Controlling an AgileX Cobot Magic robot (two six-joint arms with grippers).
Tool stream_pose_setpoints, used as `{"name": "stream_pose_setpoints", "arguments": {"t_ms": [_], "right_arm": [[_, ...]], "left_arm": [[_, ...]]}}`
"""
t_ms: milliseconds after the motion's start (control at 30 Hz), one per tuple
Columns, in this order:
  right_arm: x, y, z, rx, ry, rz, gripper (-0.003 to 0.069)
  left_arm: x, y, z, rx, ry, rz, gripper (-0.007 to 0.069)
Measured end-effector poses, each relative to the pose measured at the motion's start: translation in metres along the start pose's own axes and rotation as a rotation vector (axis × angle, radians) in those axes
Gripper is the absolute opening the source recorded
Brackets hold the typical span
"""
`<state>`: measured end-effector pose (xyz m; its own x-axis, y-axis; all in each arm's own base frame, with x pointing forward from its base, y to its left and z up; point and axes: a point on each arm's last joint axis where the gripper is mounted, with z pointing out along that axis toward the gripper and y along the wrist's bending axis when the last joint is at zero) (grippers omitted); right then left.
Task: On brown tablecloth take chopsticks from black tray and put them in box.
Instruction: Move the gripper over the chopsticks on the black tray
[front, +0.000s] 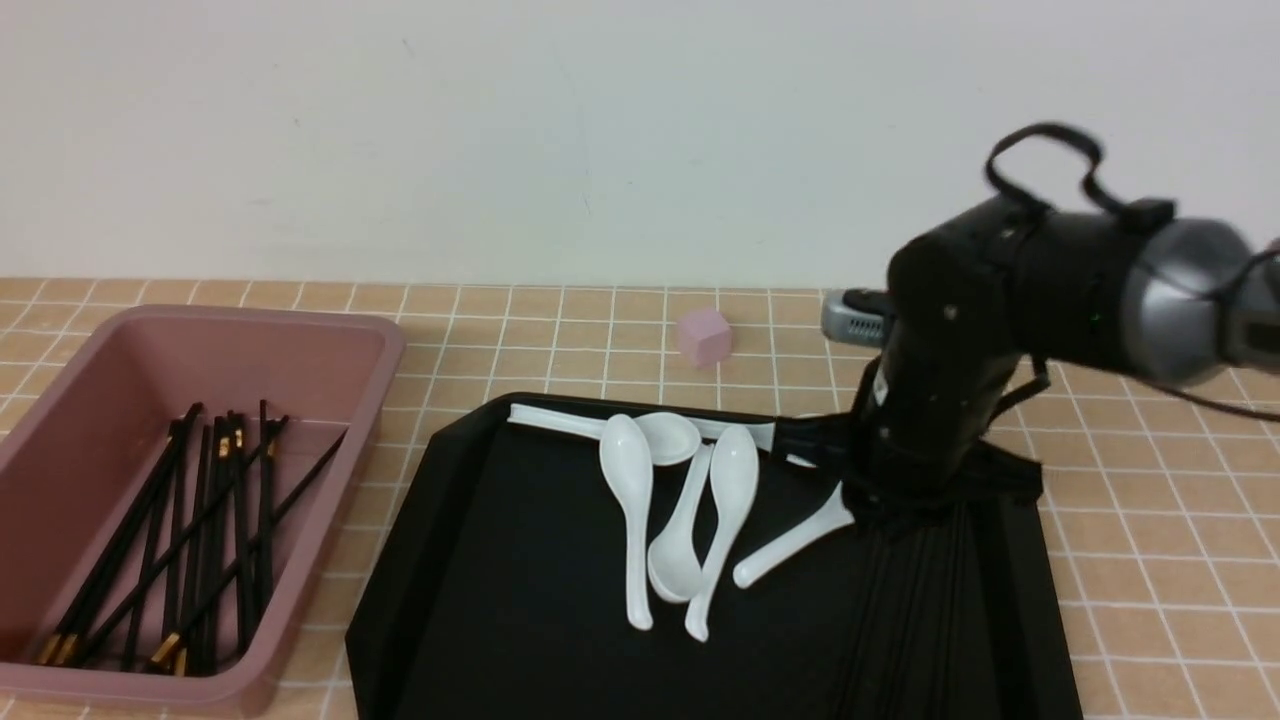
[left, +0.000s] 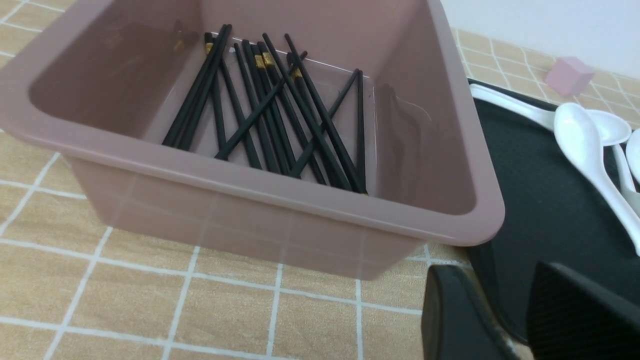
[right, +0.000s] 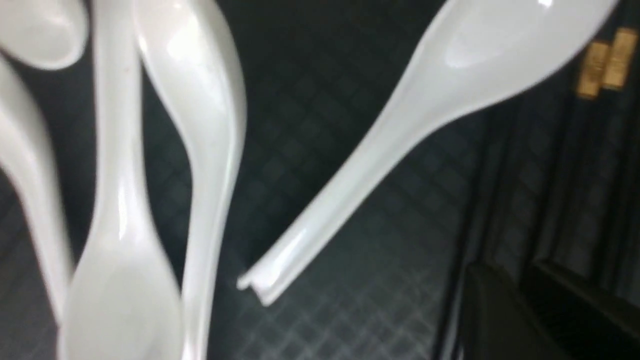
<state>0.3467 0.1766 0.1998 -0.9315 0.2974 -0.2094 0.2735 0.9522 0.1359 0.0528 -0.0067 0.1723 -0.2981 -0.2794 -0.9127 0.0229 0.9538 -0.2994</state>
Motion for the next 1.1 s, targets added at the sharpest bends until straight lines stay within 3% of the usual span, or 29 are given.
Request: {"name": "stream_pose_setpoints", "arguments": {"t_ms": [233, 1100], "right_arm": [[-0.001, 0.001, 0.020, 0.012, 0.013, 0.020, 0.0276], [-0.005, -0.005, 0.052, 0.068, 0.049, 0.068, 0.0279]], "left_arm": [[0.000, 0.000, 0.000, 0.000, 0.000, 0.000, 0.0239], [0.000, 0.000, 0.000, 0.000, 0.000, 0.000, 0.0239]]}}
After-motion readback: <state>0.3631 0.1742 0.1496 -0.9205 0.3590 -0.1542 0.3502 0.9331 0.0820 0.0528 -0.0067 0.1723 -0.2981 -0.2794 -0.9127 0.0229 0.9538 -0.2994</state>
